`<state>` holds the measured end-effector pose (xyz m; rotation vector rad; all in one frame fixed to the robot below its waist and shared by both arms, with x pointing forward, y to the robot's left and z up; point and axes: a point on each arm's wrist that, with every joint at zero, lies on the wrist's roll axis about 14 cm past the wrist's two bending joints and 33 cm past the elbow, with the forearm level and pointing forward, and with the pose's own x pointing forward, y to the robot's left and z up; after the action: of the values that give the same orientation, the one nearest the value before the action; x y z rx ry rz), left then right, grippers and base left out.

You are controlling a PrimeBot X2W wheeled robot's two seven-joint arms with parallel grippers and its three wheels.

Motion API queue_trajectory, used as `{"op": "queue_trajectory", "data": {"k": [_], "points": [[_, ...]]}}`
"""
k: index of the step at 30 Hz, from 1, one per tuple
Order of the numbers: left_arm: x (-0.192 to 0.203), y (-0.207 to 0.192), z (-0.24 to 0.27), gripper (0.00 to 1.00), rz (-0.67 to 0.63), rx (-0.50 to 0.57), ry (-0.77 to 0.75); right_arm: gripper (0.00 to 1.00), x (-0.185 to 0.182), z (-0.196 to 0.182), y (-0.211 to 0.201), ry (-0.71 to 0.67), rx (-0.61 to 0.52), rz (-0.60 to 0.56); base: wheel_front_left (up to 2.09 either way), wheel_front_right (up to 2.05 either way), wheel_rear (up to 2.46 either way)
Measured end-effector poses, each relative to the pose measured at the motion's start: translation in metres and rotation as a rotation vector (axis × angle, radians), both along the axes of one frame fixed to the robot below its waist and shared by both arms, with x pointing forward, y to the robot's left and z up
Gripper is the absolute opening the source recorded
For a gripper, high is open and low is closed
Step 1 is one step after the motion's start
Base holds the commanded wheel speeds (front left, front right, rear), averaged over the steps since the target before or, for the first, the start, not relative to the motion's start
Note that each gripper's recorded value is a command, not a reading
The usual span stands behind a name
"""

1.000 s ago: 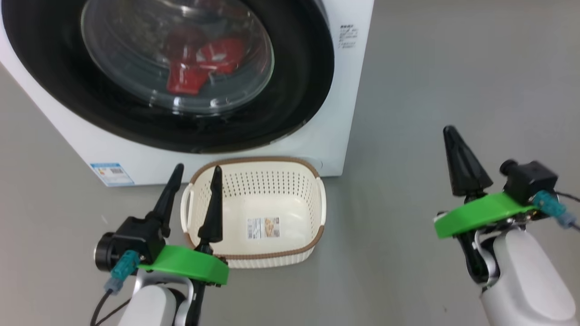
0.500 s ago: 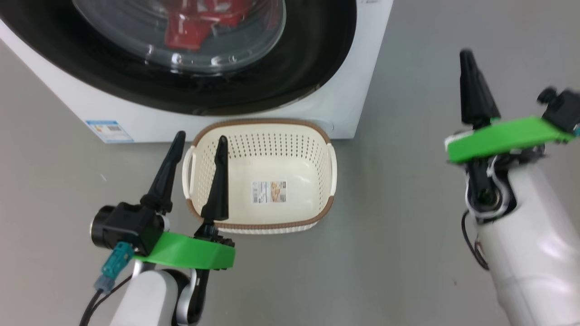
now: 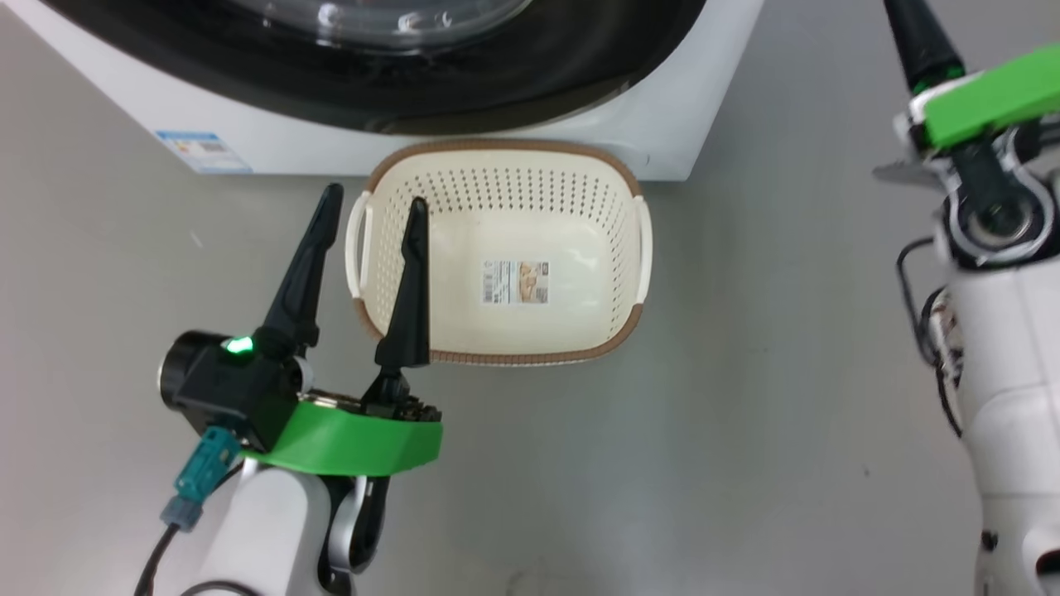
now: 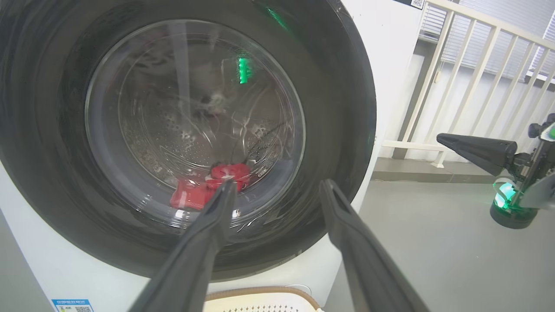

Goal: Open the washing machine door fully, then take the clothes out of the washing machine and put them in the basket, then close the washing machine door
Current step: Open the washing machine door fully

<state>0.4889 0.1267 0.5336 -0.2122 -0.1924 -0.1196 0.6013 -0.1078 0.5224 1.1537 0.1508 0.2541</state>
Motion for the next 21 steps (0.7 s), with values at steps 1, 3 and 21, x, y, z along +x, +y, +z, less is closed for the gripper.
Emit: {"op": "queue_trajectory", "data": {"k": [1, 3, 21], "points": [[0.001, 0.001, -0.002, 1.00, 0.001, 0.003, 0.004, 0.00, 0.004, -0.001, 0.003, 0.012, 0.017, 0.020, 0.00, 0.00, 0.00], [0.003, 0.002, -0.008, 1.00, 0.005, 0.012, 0.016, 0.00, 0.011, -0.003, 0.011, 0.033, 0.051, 0.067, 0.00, 0.00, 0.00], [0.016, 0.011, -0.045, 1.00, 0.018, 0.038, 0.094, 0.00, 0.055, -0.006, 0.062, 0.085, 0.065, 0.327, 0.00, 0.00, 0.00]]}}
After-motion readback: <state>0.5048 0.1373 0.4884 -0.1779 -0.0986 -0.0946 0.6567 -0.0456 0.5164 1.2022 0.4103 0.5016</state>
